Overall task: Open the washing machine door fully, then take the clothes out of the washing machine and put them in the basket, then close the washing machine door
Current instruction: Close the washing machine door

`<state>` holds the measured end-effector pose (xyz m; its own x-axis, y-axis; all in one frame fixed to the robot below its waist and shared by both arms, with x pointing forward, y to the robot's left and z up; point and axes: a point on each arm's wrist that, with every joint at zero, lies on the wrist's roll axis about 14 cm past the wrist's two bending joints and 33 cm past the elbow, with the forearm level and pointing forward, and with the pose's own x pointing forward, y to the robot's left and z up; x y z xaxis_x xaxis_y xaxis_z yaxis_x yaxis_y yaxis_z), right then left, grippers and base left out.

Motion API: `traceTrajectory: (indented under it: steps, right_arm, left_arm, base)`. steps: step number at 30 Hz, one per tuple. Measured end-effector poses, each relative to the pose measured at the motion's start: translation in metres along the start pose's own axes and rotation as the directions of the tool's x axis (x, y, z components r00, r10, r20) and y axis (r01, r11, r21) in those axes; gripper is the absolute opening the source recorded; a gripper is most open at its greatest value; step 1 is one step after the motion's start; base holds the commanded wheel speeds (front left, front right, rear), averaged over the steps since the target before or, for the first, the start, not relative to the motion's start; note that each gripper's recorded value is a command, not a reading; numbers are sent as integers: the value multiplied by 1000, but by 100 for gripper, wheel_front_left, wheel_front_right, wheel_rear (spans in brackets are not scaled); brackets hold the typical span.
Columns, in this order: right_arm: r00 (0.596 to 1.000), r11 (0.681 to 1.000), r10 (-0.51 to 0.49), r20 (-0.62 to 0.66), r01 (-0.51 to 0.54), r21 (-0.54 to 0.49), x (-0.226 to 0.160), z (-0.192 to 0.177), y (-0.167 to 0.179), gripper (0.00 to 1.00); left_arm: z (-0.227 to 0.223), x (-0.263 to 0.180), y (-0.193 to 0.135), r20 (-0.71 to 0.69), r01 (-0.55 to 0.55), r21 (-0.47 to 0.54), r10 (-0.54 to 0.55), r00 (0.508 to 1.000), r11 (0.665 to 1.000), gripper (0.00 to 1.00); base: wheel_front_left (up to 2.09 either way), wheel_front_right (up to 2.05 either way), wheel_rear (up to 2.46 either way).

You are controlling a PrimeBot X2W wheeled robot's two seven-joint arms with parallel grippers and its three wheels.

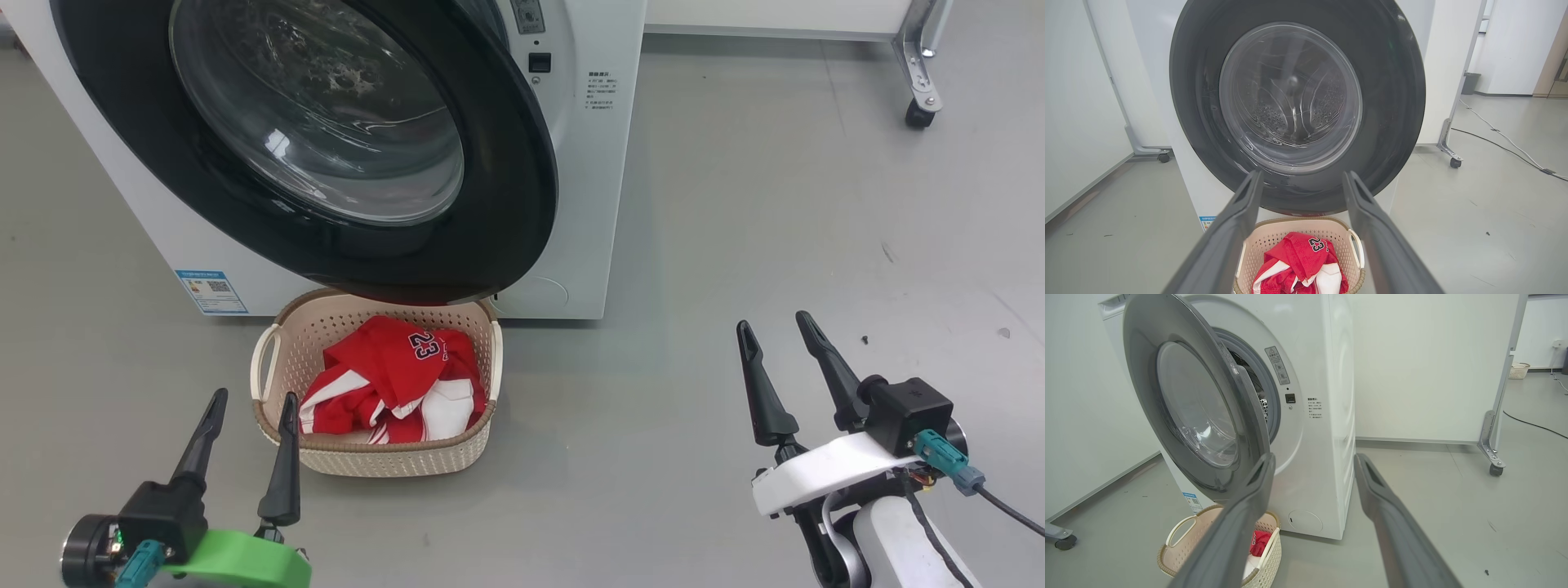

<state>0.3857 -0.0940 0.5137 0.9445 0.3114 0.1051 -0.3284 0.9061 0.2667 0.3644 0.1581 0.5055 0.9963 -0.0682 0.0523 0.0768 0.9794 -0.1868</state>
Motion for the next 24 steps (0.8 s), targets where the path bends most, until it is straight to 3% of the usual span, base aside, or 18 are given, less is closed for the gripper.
traceTrajectory:
  steps: [24]
  right_arm:
    - [1000,1000,21,0,-21,4,2,0,8,100]
  left_arm:
    - [2,-5,6,10,-24,1,24,1000,1000,100]
  base:
    - [0,0,0]
